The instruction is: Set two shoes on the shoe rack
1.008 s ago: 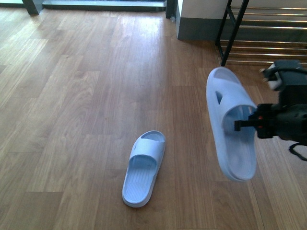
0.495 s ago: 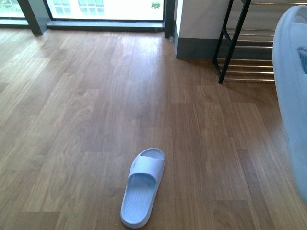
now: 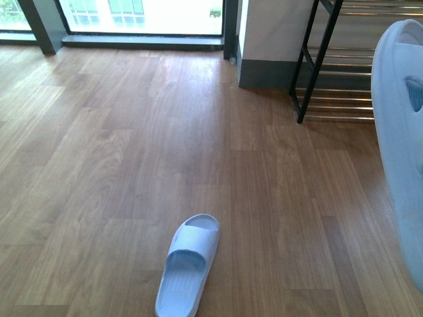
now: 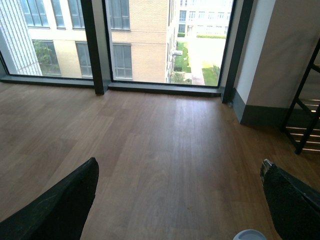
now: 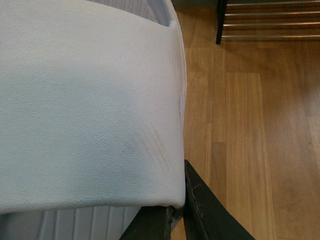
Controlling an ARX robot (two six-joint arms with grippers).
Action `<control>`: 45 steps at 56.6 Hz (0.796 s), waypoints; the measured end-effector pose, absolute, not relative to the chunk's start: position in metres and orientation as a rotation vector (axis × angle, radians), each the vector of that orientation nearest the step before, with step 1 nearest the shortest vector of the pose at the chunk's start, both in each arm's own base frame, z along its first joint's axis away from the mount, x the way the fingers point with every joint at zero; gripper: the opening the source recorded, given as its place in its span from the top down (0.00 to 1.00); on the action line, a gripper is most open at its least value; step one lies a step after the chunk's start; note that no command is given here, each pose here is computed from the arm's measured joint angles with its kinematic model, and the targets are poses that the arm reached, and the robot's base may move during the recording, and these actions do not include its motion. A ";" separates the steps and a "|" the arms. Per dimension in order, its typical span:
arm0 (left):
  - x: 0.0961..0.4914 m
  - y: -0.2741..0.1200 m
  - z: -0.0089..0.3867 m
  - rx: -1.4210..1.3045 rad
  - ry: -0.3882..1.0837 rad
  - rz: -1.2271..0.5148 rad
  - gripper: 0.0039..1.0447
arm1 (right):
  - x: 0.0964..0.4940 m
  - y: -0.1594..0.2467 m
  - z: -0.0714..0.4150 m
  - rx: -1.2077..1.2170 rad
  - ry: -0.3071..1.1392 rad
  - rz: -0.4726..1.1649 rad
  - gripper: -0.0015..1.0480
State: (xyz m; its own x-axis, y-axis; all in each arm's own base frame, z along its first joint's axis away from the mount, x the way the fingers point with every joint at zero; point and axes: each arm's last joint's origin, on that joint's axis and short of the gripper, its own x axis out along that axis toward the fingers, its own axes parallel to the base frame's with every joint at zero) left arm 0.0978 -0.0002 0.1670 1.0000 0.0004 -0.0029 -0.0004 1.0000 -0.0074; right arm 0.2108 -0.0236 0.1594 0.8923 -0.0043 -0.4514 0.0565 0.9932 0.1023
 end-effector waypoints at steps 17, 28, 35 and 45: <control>0.098 0.000 0.167 -0.008 0.003 0.000 0.09 | 0.211 -0.024 0.160 0.113 0.467 -0.035 0.99; 0.098 0.000 0.167 -0.007 0.003 -0.003 0.09 | 0.211 -0.025 0.159 0.114 0.470 -0.047 0.99; 0.098 0.000 0.167 -0.007 0.003 -0.003 0.09 | 0.211 -0.025 0.159 0.114 0.468 -0.043 0.99; 0.098 0.000 0.167 -0.007 0.003 -0.002 0.09 | 0.211 -0.025 0.160 0.115 0.467 -0.038 0.99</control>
State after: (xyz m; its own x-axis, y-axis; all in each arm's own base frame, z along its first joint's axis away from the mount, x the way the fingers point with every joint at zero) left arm 0.0978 -0.0002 0.1670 1.0000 -0.0023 -0.0029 0.0023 1.0000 -0.0074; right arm 0.2107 -0.0247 0.1596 0.8922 -0.0102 -0.4515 0.0629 0.9928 0.1017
